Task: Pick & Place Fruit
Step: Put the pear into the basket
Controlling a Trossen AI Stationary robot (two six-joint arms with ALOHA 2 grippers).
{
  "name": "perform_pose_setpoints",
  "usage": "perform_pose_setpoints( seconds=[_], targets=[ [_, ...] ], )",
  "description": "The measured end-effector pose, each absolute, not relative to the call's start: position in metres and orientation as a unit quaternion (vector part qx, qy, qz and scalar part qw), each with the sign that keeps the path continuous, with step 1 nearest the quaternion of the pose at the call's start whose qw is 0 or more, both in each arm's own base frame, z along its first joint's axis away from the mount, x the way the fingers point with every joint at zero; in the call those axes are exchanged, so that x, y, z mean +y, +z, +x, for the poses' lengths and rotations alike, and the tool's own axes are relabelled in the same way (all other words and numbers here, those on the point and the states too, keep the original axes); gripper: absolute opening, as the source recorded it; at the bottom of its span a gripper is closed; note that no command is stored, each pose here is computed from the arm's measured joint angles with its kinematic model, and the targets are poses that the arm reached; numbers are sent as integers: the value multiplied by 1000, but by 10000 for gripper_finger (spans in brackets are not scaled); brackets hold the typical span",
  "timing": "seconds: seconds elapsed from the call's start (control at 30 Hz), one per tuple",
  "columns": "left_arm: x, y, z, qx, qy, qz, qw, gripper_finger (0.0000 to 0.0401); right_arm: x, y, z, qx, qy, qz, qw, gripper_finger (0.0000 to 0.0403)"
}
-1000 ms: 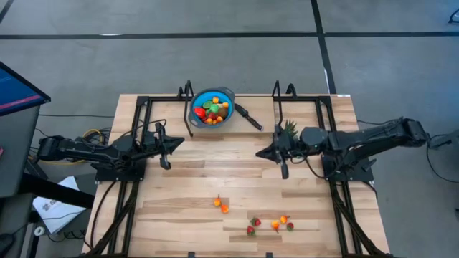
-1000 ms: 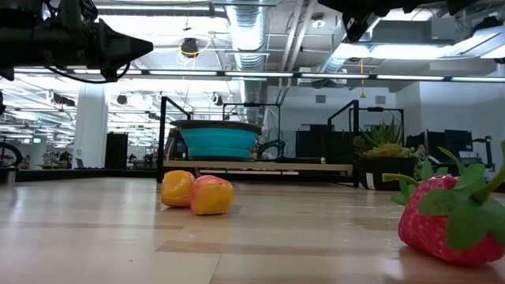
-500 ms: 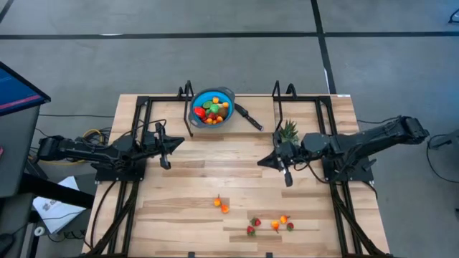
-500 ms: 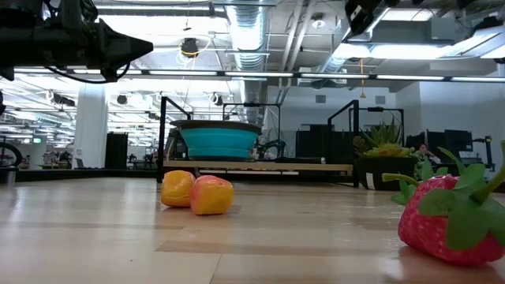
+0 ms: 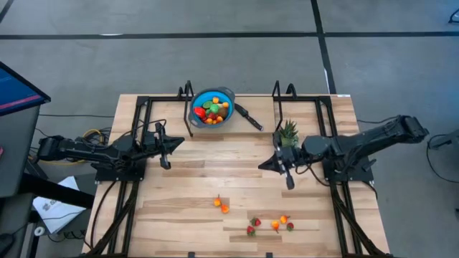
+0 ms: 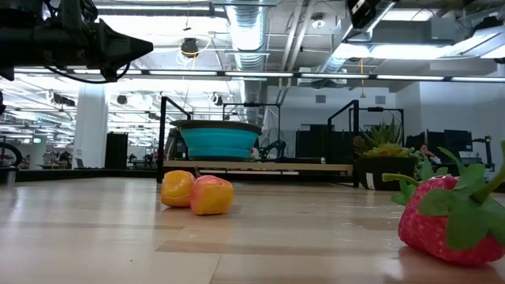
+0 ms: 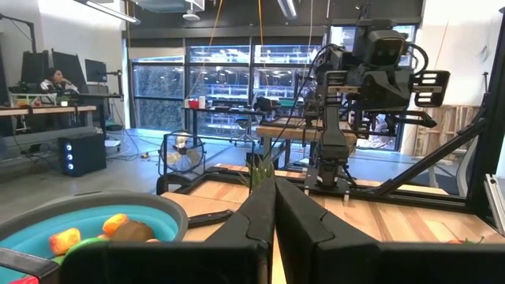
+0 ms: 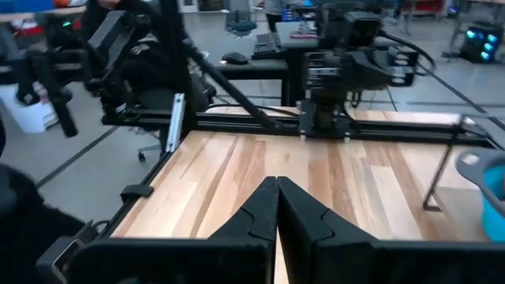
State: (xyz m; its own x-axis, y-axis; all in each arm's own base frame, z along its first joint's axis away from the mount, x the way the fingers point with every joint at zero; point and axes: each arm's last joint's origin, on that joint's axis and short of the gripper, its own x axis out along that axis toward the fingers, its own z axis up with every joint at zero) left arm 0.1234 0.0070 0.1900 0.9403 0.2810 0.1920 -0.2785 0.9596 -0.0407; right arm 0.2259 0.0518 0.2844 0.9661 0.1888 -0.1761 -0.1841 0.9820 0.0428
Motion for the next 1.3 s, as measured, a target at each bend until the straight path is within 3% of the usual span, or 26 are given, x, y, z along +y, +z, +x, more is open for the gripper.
perform_pose_setpoints(
  seconds=[0.4, 1.0, 1.3],
  targets=[
    [7, 190, 123, -98, 141, -5, 985, 4, 51, 285, 226, 87, 18, -8, 996, 1],
    [7, 191, 123, -102, 140, -7, 985, 4, 46, 276, 234, 106, 2, -10, 994, 1],
    [7, 191, 123, -102, 143, -7, 985, 4, 33, 272, 235, 126, 14, -56, 990, 0]
  ],
)
